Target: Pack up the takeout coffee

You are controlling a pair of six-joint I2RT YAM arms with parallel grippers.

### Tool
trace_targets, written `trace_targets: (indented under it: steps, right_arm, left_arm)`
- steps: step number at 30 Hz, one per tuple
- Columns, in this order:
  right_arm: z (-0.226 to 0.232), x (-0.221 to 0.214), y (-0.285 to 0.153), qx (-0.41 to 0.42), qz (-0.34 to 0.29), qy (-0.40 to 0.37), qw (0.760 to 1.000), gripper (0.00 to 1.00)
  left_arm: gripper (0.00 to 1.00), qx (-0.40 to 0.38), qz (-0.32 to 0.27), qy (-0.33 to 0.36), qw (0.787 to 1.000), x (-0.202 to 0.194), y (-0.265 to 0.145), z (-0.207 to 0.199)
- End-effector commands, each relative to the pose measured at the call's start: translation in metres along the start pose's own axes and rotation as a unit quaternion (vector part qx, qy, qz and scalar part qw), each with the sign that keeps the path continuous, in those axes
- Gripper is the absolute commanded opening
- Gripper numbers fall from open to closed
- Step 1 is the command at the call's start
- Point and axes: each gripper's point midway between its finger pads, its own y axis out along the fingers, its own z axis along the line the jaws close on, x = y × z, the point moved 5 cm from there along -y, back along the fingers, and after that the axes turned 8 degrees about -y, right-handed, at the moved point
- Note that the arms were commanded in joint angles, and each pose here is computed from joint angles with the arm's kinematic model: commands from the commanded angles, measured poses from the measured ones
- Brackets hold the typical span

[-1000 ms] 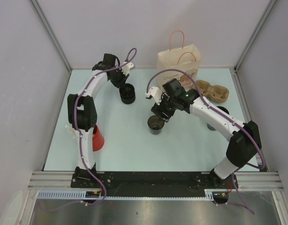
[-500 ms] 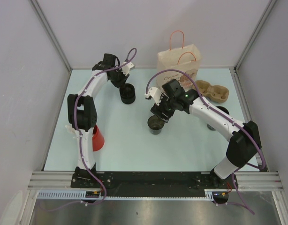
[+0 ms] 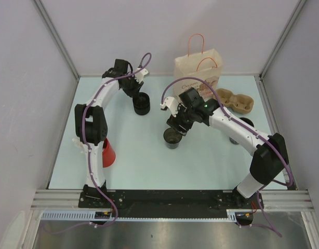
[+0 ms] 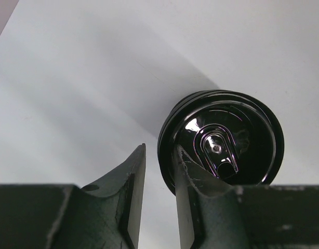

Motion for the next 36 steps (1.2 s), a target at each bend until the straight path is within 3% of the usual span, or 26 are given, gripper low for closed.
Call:
trace_targets:
  steps: [1, 12, 23, 36]
  right_arm:
    - [0.0, 0.001, 0.002, -0.005, -0.001, -0.008, 1.0, 0.66]
    - [0.0, 0.001, 0.002, -0.003, 0.0, -0.008, 1.0, 0.66]
    - [0.0, 0.001, 0.002, -0.002, 0.001, -0.008, 1.0, 0.66]
    - [0.001, 0.002, 0.002, -0.001, 0.0, -0.009, 1.0, 0.66]
  left_arm:
    - [0.33, 0.014, -0.041, 0.002, 0.999, 0.021, -0.018, 0.005]
    - [0.31, 0.011, -0.042, 0.002, 0.999, 0.021, -0.017, 0.005]
    - [0.14, 0.019, -0.058, 0.001, 0.998, 0.028, -0.024, 0.005]
    - [0.13, -0.014, -0.073, -0.01, 0.997, 0.038, -0.036, -0.006]
